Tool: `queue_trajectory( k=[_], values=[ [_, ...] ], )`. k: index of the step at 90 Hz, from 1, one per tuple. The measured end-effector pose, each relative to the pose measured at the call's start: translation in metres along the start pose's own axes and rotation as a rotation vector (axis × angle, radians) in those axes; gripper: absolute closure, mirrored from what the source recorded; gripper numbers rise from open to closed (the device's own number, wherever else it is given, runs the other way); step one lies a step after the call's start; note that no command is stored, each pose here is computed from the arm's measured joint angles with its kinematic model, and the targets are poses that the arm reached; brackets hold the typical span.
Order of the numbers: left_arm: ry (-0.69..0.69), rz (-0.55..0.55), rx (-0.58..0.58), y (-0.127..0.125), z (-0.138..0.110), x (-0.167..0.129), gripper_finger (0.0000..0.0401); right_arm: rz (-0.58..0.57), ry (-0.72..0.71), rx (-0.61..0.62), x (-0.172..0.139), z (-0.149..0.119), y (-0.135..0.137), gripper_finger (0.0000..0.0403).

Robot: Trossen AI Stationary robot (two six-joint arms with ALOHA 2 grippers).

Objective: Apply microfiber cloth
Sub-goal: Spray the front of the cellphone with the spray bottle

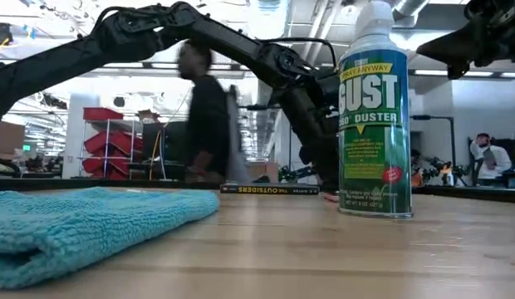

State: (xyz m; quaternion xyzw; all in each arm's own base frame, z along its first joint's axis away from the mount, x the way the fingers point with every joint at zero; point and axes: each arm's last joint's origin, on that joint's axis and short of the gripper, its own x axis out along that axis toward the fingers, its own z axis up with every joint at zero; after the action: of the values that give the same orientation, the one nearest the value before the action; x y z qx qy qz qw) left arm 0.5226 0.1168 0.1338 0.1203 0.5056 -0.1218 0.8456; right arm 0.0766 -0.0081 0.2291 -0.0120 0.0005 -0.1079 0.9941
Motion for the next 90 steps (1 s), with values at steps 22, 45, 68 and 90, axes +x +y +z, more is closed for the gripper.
queue_trajectory(
  k=[22,45,68,90],
  values=[
    [0.018,-0.044,0.026,-0.018,0.007,0.003,0.0401,0.018,0.0,-0.001,0.0,0.0,0.001,0.0403],
    [0.008,-0.031,0.009,-0.012,0.009,-0.019,0.0401,0.024,-0.001,-0.001,0.0,0.0,0.001,0.0403],
    [0.038,-0.028,-0.008,-0.008,-0.001,-0.017,0.0401,0.027,0.0,-0.002,0.0,0.0,0.001,0.0403],
    [-0.009,-0.012,-0.042,-0.016,-0.014,-0.014,0.0401,0.07,0.0,-0.002,-0.001,0.0,0.004,0.0403]
  ],
)
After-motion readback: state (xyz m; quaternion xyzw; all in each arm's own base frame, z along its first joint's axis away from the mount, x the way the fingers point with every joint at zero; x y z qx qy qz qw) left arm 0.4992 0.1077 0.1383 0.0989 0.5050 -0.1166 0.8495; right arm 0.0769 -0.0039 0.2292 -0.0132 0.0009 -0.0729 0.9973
